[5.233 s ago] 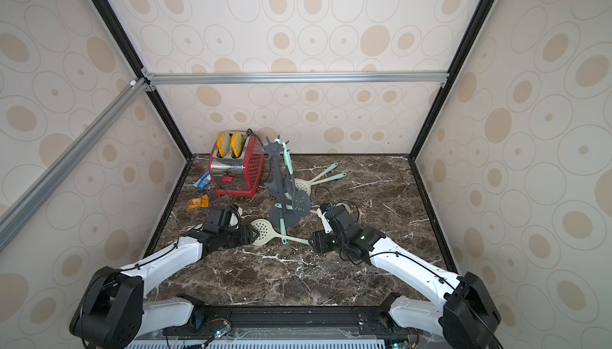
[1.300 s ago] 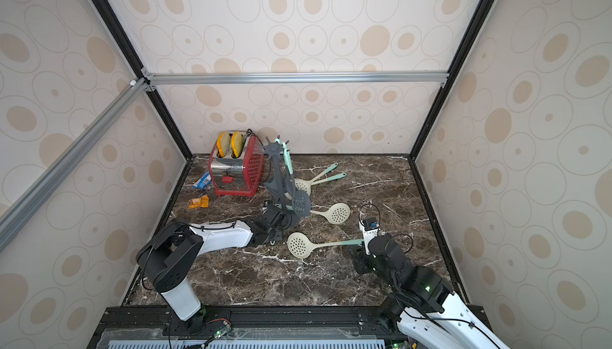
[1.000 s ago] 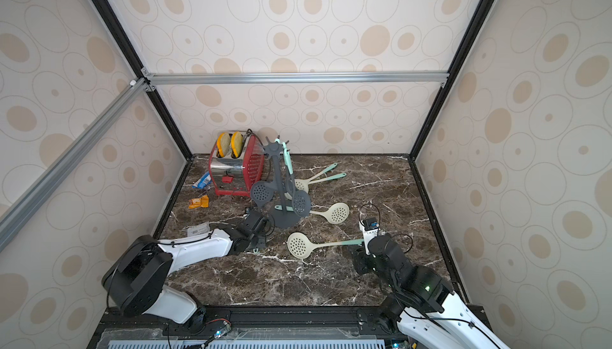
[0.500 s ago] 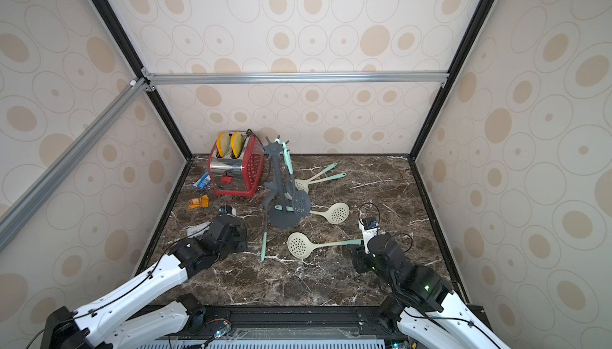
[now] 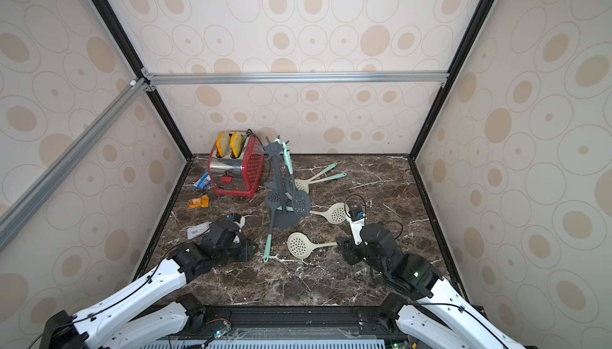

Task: Hang the skimmer on the kitchen utensil rack
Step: Pick up the skimmer from the center of the board.

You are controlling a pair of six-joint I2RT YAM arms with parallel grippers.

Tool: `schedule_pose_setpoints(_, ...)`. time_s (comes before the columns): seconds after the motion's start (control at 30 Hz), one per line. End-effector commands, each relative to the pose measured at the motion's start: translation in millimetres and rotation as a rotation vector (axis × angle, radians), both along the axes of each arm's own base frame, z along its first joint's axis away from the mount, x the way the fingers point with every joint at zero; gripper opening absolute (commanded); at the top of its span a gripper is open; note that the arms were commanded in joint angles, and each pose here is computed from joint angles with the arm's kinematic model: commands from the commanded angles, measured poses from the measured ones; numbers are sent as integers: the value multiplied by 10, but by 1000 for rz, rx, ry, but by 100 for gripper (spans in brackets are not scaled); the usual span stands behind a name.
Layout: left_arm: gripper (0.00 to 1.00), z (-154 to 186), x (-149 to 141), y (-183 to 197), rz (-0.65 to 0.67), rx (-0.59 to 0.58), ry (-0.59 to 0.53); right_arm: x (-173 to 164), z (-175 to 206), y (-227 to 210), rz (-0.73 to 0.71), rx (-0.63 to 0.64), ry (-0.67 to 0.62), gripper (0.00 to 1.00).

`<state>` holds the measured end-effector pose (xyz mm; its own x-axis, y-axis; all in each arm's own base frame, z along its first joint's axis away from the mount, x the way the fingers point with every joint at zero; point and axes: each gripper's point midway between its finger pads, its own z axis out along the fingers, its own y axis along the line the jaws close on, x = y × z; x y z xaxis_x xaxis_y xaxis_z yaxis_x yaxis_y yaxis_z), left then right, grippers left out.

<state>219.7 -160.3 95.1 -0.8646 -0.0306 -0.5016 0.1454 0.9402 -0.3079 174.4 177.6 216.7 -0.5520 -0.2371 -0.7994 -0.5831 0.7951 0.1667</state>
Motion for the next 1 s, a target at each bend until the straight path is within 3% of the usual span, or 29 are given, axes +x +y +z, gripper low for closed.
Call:
schedule_pose_setpoints(0.0,63,167,282,-243,-82,-32,-121,-204,201,333,207,128,-11,63)
schedule_pose_setpoints(0.13,58,34,470,-272,-66,23,-131,-309,263,491,303,161,17,67)
schedule_pose_setpoints(0.27,55,-163,620,-210,-8,100,-108,-288,251,486,259,100,-30,67)
schedule_pose_setpoints(0.4,54,-349,750,-279,18,107,-82,-340,260,530,253,33,-92,68)
schedule_pose_setpoints(0.67,46,-602,1015,-428,31,150,-51,-415,233,598,263,42,-95,68)
schedule_pose_setpoints(0.83,38,-708,1093,-369,53,238,-17,-405,210,495,231,45,-104,68)
schedule_pose_setpoints(0.97,23,-786,1066,-235,102,303,20,-388,190,379,186,54,-109,67)
